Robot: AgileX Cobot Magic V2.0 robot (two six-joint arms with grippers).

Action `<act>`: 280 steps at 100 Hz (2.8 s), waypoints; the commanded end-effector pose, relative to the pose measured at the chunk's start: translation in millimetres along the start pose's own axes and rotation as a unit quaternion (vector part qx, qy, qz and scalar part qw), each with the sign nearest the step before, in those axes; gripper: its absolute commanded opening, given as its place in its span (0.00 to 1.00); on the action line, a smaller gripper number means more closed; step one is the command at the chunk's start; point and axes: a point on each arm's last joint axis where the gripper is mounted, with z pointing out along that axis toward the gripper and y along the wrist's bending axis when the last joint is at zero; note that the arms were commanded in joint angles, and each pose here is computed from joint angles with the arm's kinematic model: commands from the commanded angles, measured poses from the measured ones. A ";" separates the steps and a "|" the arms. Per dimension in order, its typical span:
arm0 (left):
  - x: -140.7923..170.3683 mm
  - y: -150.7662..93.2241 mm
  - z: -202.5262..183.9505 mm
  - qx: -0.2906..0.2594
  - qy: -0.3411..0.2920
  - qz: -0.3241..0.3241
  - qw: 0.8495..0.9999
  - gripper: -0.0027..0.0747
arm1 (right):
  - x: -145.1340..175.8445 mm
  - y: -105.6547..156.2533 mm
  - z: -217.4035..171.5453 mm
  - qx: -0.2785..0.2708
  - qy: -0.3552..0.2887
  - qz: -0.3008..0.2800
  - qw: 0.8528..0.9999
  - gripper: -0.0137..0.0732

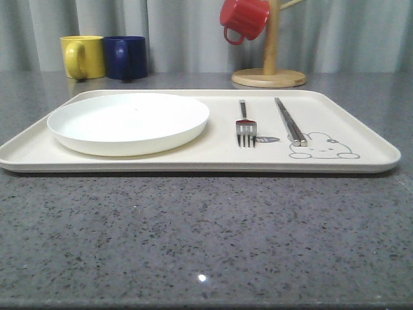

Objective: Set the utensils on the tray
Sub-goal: 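Grasp the steel spoon with the right gripper and lift it, then lower the spoon onto the tray beside the chopsticks and release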

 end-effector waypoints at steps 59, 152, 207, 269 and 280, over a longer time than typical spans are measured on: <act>-13.7 0.4 -2.2 -0.002 -0.044 -0.003 0.999 0.01 | -30.8 -18.3 54.5 -0.001 -0.039 0.004 0.999 0.63; -13.7 0.4 -2.2 -0.002 -0.044 -0.003 0.999 0.01 | -28.7 -4.5 26.6 -0.024 -0.072 0.002 0.997 0.08; -13.7 0.4 -2.2 -0.002 -0.044 -0.003 0.999 0.01 | 12.7 150.3 -32.9 -0.223 -0.070 -0.077 0.969 0.08; -13.7 0.4 -2.2 -0.002 -0.044 -0.003 0.999 0.01 | 20.7 201.3 20.3 -0.195 -0.007 -0.024 0.980 0.08; -13.7 0.4 -2.2 -0.002 -0.044 -0.003 0.999 0.01 | 20.5 202.8 28.0 -0.190 0.002 -0.025 0.981 0.08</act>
